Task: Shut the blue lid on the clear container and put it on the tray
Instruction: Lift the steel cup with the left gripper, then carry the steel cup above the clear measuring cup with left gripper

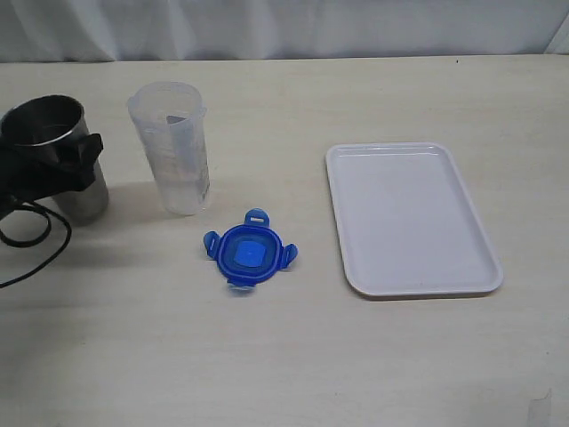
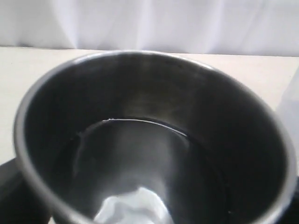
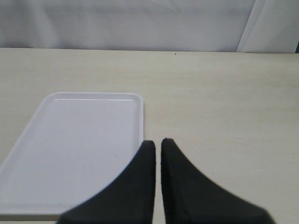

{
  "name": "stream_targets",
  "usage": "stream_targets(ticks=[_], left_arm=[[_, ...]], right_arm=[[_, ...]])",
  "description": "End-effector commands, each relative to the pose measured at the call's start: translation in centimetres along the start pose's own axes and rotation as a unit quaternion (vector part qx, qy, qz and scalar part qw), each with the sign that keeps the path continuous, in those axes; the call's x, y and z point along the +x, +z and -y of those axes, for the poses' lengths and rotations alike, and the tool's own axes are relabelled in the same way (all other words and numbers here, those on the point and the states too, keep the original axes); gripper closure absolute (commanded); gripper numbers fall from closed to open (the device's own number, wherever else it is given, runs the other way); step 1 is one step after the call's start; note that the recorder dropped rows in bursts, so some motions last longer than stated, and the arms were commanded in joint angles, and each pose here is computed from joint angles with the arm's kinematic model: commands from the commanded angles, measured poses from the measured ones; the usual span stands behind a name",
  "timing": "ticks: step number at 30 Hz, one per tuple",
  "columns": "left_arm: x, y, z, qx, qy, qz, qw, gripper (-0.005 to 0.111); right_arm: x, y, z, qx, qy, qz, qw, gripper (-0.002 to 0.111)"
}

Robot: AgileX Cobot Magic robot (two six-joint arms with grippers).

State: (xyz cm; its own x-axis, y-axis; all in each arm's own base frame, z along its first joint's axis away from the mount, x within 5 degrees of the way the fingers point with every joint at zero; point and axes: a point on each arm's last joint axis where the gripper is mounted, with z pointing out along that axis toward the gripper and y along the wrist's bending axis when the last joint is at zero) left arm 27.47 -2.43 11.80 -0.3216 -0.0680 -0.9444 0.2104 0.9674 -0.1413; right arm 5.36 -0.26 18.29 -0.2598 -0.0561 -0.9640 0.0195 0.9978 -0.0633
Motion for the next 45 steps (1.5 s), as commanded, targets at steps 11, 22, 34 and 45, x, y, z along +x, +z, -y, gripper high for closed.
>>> stream_targets(ticks=[11,22,34,45], left_arm=[[-7.9,5.6,-0.4,0.022,0.055,0.058,0.997,0.107],[-14.0,8.4,2.4,0.096,0.081,0.092,0.988,0.107],[-14.6,8.5,4.4,0.152,0.154,0.106,0.971,0.107],[-14.4,8.5,4.6,0.159,0.217,0.108,0.957,0.107]], right_arm=[[0.1,0.0,0.0,0.002,-0.002,0.002,1.0,0.104],[0.1,0.0,0.0,0.002,-0.002,0.002,1.0,0.104],[0.1,0.0,0.0,0.002,-0.002,0.002,1.0,0.104],[0.1,0.0,0.0,0.002,-0.002,0.002,1.0,0.104]])
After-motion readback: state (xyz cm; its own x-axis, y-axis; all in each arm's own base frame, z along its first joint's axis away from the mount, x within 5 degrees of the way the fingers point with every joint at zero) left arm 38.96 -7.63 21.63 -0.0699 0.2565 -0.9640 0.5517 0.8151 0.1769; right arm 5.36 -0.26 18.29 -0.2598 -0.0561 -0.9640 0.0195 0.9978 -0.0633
